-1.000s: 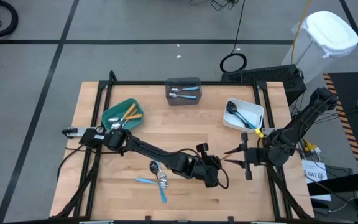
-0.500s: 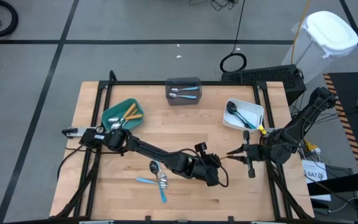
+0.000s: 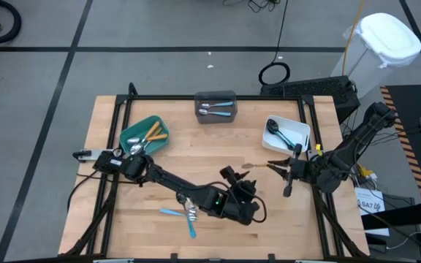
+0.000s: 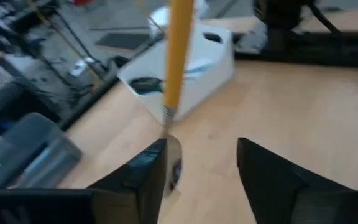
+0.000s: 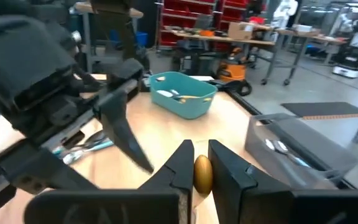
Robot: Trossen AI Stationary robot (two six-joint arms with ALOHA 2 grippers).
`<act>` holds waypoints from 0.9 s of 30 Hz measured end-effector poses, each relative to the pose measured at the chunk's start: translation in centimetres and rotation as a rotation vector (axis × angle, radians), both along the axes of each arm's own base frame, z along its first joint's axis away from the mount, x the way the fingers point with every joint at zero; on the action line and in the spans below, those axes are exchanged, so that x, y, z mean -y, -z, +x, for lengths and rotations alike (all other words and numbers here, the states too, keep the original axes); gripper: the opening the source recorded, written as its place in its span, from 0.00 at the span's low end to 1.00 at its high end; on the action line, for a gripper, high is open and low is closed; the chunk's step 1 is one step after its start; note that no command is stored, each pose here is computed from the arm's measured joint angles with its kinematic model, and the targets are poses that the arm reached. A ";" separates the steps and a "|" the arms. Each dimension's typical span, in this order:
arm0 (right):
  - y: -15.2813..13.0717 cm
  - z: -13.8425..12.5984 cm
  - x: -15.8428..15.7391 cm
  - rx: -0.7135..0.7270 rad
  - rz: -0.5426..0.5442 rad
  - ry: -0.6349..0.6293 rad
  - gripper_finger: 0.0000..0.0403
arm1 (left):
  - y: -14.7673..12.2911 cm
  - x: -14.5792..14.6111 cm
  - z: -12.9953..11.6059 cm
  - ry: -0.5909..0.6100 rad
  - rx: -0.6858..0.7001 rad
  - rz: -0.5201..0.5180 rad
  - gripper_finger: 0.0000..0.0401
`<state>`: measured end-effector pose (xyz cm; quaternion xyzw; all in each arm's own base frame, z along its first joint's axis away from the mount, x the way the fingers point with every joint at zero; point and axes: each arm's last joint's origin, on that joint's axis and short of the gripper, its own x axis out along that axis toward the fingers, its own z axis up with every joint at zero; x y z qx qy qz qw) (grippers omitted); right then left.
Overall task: Sort silverware by color (type)
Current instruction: Put the yellow spoon into the green bin
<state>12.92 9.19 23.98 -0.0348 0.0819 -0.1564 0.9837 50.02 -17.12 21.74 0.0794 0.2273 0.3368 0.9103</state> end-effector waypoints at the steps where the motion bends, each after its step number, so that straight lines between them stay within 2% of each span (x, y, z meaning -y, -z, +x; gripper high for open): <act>1: 0.0 0.0 0.0 0.000 -0.003 0.006 0.06 | -0.1 0.0 0.0 -0.016 0.012 0.009 0.49; 6: 0.1 0.3 -0.2 0.004 -0.009 0.020 0.06 | -0.2 -0.4 0.2 -0.075 0.063 0.033 0.50; 11: 0.2 0.3 -0.3 0.001 -0.016 0.019 0.06 | 2.1 -0.8 1.4 -0.081 0.062 0.050 0.50; 15: 0.2 0.3 -0.3 -0.003 -0.025 0.018 0.06 | 3.9 -0.5 1.9 -0.167 0.072 0.168 0.50; 18: 0.2 0.3 -0.3 -0.004 -0.025 0.017 0.06 | 3.7 -0.1 1.7 -0.221 0.059 0.261 0.50; 23: 0.2 0.3 -0.3 -0.006 -0.028 0.015 0.06 | 3.6 -1.4 2.4 -0.203 0.048 0.245 0.50; 27: 0.2 0.3 -0.3 -0.006 -0.029 0.015 0.06 | 3.6 -2.7 3.0 -0.157 0.057 0.181 0.50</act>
